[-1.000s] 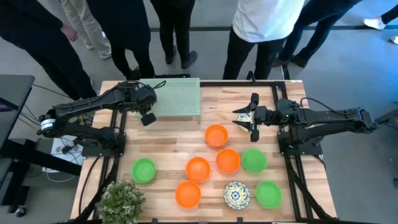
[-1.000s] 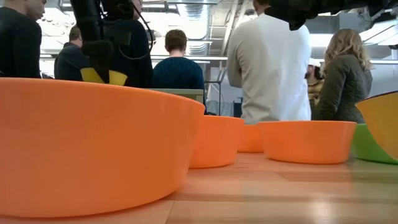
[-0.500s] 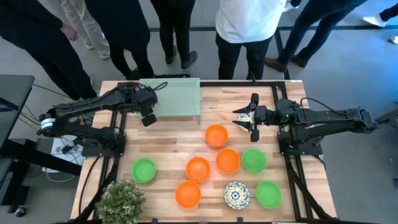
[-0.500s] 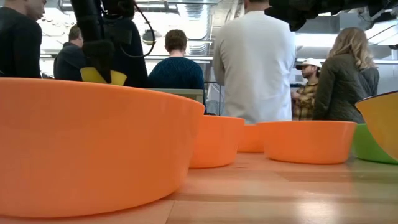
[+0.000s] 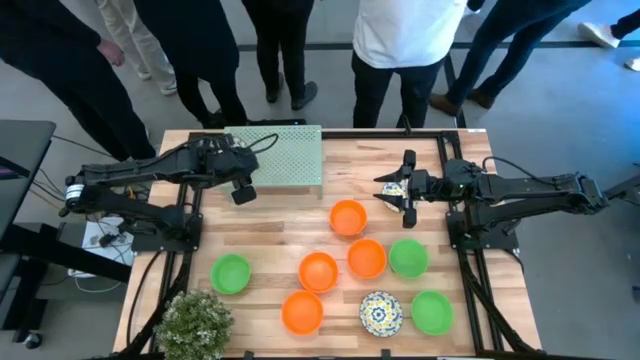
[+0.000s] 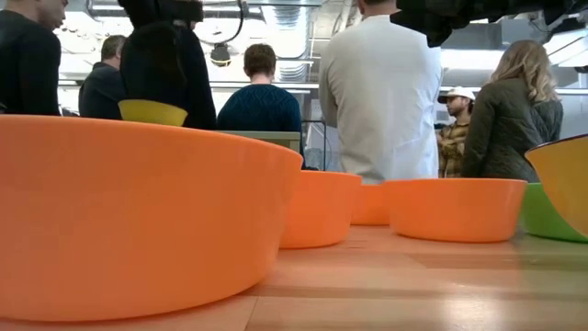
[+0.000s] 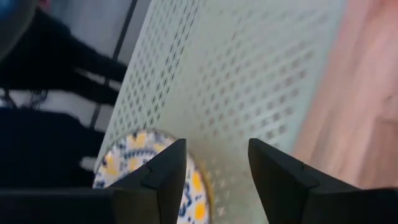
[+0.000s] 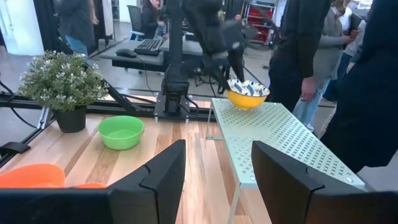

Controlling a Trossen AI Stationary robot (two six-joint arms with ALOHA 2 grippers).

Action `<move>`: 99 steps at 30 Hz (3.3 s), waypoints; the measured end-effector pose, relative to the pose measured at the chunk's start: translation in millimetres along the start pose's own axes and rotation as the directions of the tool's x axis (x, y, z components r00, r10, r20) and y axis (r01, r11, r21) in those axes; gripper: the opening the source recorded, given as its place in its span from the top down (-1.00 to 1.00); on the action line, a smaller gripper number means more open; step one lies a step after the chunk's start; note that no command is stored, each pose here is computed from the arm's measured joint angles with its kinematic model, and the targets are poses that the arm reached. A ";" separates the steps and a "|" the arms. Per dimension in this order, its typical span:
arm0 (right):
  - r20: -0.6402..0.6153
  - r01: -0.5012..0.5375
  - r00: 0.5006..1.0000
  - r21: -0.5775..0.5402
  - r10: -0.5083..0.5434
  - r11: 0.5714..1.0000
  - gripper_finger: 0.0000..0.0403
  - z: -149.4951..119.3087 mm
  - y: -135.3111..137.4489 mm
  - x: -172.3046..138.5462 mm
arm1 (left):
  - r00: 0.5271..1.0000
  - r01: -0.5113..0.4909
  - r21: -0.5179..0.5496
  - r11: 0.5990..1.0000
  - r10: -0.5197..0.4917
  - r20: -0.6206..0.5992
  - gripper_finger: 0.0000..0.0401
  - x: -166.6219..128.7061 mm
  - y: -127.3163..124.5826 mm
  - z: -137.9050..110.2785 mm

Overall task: Pick & Place Mini bowls
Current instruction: Put the orange bowl on the shelf

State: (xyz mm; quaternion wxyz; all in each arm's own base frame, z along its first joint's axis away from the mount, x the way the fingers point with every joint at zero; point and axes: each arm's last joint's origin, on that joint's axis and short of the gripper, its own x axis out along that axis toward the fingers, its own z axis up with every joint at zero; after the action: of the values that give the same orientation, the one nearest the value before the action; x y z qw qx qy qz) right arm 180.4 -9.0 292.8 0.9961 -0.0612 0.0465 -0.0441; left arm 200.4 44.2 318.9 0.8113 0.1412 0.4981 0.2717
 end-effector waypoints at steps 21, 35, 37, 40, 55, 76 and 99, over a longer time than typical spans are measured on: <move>-0.172 -0.023 0.985 0.011 0.025 1.000 0.11 -26.1 5.2 29.5 | 0.902 0.254 0.067 0.965 -0.262 0.342 0.17 -40.2 -86.5 7.8; -0.460 -0.094 0.877 0.125 0.142 0.988 0.11 -80.1 23.3 66.2 | 0.859 0.302 0.066 0.951 -0.301 0.414 0.21 -23.6 -115.6 -4.9; -0.476 -0.105 0.865 0.136 0.158 0.985 0.11 -87.4 29.1 72.5 | 0.859 0.302 0.065 0.951 -0.301 0.415 0.21 -23.6 -115.7 -4.7; -0.512 -0.107 0.840 0.166 0.179 0.980 0.11 -98.9 36.4 80.4 | 0.858 0.303 0.065 0.951 -0.301 0.417 0.21 -23.8 -115.7 -4.6; -0.673 -0.114 0.708 0.188 0.213 0.976 0.11 -114.0 53.4 128.6 | 0.850 0.307 0.059 0.950 -0.302 0.433 0.21 -24.6 -115.7 -2.9; -0.801 -0.072 0.579 0.137 0.153 0.988 0.67 -135.0 57.2 149.9 | 0.844 0.312 0.061 0.948 -0.306 0.440 0.21 -25.9 -116.7 -2.6; -0.722 -0.145 0.684 0.008 0.106 0.989 0.98 -13.6 41.7 167.9 | 0.805 0.262 0.080 0.962 -0.263 0.531 0.21 -57.2 -121.2 -17.0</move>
State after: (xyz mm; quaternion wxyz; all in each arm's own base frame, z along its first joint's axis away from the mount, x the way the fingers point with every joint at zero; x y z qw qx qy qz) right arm 349.0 15.0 259.4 0.8968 -0.0607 0.4382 0.0049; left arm 201.3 -88.3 292.3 0.9474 0.1427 0.2661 0.1058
